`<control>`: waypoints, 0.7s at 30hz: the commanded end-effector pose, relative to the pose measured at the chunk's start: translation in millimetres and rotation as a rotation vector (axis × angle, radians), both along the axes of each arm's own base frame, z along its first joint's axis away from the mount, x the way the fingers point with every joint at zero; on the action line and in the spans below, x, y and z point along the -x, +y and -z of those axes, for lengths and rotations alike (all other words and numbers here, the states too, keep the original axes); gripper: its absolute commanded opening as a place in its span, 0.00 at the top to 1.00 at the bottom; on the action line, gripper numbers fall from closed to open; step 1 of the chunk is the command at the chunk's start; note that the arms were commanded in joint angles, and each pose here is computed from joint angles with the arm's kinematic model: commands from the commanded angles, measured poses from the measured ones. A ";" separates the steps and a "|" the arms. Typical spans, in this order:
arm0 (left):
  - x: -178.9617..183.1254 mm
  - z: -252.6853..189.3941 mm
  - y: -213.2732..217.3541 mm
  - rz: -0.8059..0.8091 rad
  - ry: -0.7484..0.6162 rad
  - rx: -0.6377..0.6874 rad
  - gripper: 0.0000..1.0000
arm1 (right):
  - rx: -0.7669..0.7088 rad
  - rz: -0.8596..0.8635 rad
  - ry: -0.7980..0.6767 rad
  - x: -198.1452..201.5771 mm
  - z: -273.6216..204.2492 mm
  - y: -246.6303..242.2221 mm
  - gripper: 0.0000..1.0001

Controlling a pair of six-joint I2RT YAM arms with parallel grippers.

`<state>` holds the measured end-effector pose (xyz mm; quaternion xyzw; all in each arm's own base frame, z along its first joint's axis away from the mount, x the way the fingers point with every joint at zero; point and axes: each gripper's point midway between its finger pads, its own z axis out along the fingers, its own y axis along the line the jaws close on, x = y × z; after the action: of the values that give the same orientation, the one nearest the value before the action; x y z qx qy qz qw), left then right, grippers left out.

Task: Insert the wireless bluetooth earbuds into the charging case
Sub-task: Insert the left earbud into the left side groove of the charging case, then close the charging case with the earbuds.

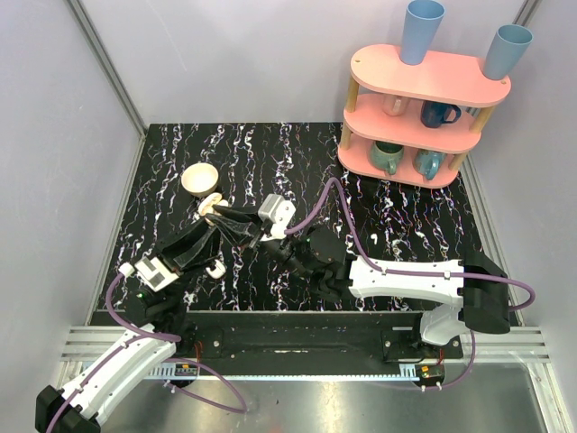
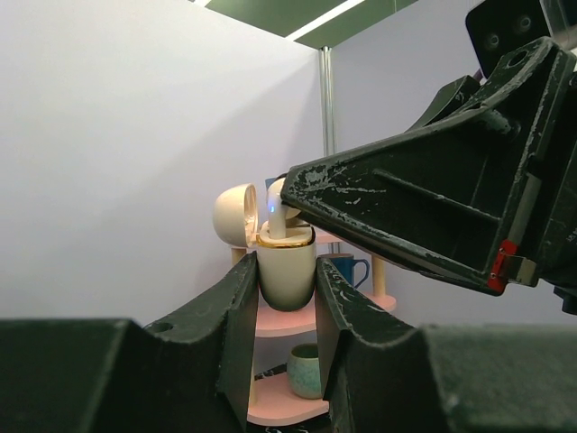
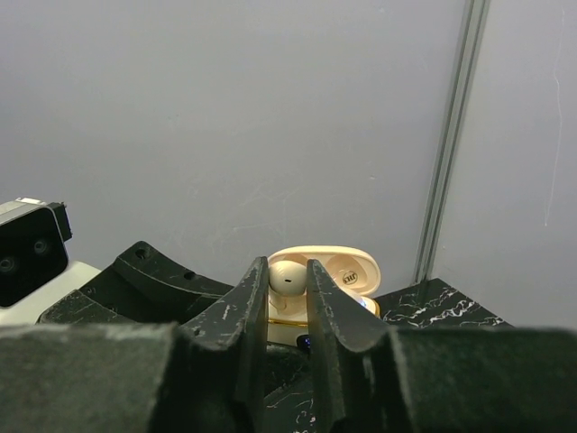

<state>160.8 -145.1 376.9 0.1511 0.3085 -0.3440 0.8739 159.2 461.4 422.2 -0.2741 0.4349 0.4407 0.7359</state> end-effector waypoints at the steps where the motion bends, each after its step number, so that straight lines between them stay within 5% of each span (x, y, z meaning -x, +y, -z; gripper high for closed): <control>1: 13.5 -20.5 11.1 0.002 -0.073 0.071 1.00 | -0.035 0.029 -0.032 -0.8 -15.8 -9.0 0.71; 15: 3.5 -2.8 5.6 0.000 -0.007 0.035 1.00 | -0.095 0.051 -0.123 3.3 -61.7 -21.2 0.44; 21: -5.1 19.1 -8.5 -0.013 0.036 -0.098 1.00 | -0.057 0.115 -0.059 -7.8 -84.1 -33.5 0.41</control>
<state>164.6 -144.9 367.0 0.1491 0.3256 -0.3404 0.8694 161.3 457.7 453.4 -0.2816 0.4155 0.4123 0.7603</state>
